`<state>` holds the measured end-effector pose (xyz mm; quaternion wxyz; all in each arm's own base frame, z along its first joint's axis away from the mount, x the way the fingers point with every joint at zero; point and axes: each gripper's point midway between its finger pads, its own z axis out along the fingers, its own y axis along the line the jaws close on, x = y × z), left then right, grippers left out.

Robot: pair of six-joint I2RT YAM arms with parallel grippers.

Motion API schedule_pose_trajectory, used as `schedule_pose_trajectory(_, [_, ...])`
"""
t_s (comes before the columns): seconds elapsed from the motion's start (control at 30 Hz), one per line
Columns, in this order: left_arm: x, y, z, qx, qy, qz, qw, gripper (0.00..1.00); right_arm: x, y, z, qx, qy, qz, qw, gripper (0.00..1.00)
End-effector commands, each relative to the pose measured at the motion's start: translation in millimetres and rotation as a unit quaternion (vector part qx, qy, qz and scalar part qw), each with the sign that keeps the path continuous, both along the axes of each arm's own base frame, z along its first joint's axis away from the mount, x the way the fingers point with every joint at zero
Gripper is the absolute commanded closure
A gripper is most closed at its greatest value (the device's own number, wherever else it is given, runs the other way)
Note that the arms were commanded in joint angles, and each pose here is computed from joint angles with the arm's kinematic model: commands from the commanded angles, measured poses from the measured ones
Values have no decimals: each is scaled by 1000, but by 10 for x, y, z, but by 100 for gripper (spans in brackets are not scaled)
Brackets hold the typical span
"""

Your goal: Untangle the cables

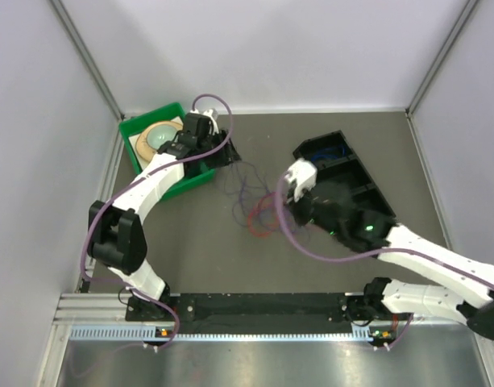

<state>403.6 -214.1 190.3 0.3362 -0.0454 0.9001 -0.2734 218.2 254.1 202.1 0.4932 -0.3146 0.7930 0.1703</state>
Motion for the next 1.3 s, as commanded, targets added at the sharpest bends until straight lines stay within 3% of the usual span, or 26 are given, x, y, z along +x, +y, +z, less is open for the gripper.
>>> schedule_pose_trajectory(0.0, [-139, -122, -54, -14, 7, -44, 999, 27, 30, -118, 1822, 148, -142, -17, 979, 100])
schedule_pose_trajectory(0.1, [-144, -113, 140, -14, -20, -47, 999, 17, 1, -126, 2494, 201, -182, -10, 963, 100])
schedule_pose_trajectory(0.27, [-193, -107, 661, -32, -96, -66, 993, 16, 24, -105, 3272, 236, -253, 0, 938, 100])
schedule_pose_trajectory(0.4, [-385, -312, 1022, -122, -138, -135, 974, 14, 25, -134, 3920, 271, -302, -4, 914, 100])
schedule_pose_trajectory(0.6, [-449, -354, 863, -127, -118, -155, 973, 16, 82, -135, 4440, 293, -345, -17, 892, 100])
schedule_pose_trajectory(0.73, [-466, -302, 637, -110, -93, -143, 979, 17, 268, -212, 4475, 270, -361, -49, 891, 100])
schedule_pose_trajectory(0.87, [-480, -249, 506, -99, -81, -128, 983, 17, 498, -276, 4290, 269, -335, -63, 901, 100])
schedule_pose_trajectory(1.27, [-477, -216, 444, -94, -77, -117, 986, 17, 877, -794, 3188, 258, -242, -148, 924, 100])
